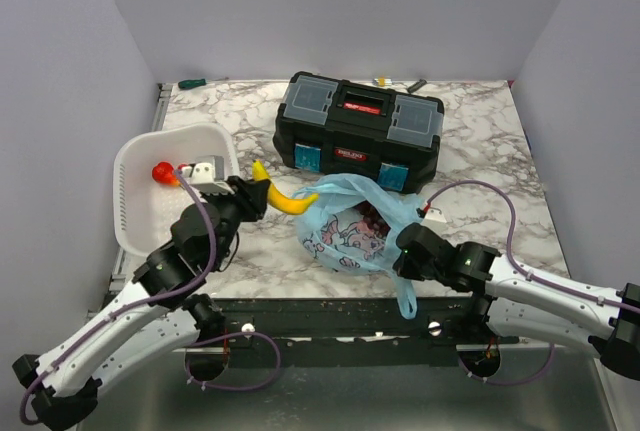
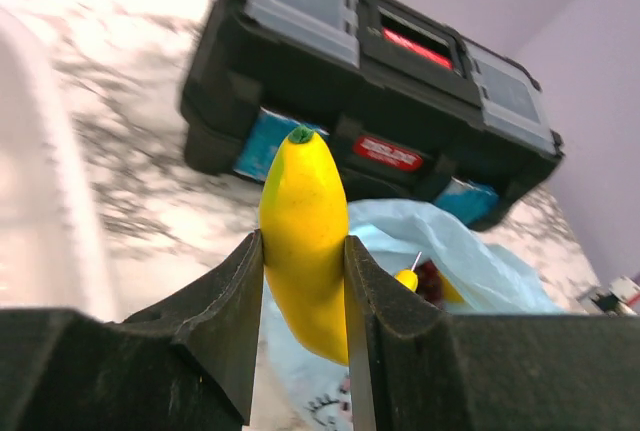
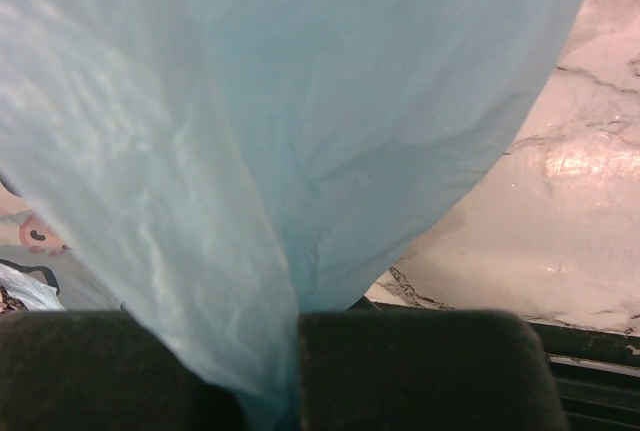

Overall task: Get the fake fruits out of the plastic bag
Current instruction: Place the fake fruit in the bin.

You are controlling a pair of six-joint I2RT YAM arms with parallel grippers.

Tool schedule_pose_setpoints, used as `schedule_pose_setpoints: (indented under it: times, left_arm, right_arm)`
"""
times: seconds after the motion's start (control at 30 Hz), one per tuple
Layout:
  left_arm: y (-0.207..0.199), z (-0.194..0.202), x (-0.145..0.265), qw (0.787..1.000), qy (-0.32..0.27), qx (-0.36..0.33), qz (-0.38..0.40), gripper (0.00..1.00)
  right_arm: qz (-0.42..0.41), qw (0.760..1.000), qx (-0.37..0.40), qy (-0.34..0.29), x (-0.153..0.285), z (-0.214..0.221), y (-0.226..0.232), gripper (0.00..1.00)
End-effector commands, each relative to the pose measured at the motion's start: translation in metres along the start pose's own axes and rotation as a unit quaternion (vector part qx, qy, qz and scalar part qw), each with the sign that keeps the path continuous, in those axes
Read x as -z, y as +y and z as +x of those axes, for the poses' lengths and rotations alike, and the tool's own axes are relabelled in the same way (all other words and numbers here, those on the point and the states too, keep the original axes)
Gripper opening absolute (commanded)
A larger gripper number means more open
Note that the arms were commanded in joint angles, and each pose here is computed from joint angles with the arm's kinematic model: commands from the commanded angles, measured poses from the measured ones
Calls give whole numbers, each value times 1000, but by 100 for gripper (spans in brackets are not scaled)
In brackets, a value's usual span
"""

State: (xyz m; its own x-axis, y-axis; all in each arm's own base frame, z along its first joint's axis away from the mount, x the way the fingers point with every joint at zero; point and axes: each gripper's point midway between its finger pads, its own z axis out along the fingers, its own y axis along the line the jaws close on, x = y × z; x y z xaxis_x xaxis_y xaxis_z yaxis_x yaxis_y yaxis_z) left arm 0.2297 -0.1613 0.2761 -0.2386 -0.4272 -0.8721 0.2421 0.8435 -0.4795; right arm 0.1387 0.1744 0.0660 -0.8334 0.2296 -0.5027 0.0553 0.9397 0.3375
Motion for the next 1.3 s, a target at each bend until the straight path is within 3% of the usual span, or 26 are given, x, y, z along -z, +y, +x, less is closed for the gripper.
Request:
schedule_pose_setpoints:
  times: [0.0, 0.13, 0.27, 0.37, 0.43, 0.5, 0.63, 0.77, 0.9, 0.97, 1.13, 1.27]
  left_arm:
    - [42, -39, 22, 990, -24, -112, -83, 0]
    - [81, -89, 46, 960, -104, -170, -197, 0]
    - [106, -139, 77, 917, -199, -189, -291, 0]
    - [117, -155, 87, 887, -235, -208, -338, 0]
    - [131, -155, 88, 870, -238, -192, -387, 0]
    - [155, -151, 97, 837, -240, -146, -470, 0]
    - [179, -128, 101, 813, -281, 2, -510, 0]
    - [199, -112, 67, 811, -273, 30, -517, 0]
    - [224, -88, 24, 830, -209, 98, -507, 0]
    - [241, -77, 10, 829, -174, 141, -513, 0]
    - [278, -55, -6, 802, -140, 207, -542, 0]
    - [298, -38, -18, 796, -134, 258, -531, 0]
  right_arm:
    - [11, 1000, 4, -9, -3, 0, -7, 1]
    - [12, 1000, 7, -8, -2, 0, -7, 1]
    - [8, 1000, 6, -8, -2, 0, -6, 1]
    - [6, 1000, 6, -10, -2, 0, -6, 1]
    - [4, 1000, 6, -11, -2, 0, -5, 1]
    - [3, 1000, 8, -12, -3, -1, -5, 1]
    - [1, 1000, 9, -13, -3, -2, -3, 1]
    - [-2, 1000, 12, -13, 0, -3, -1, 1]
    - [-10, 1000, 10, -13, 3, -4, 0, 1]
    - [-12, 1000, 5, -14, 4, -4, 0, 1]
    - [-15, 1000, 3, -14, 5, -4, 0, 1]
    - [-10, 1000, 4, -14, 4, -4, 0, 1]
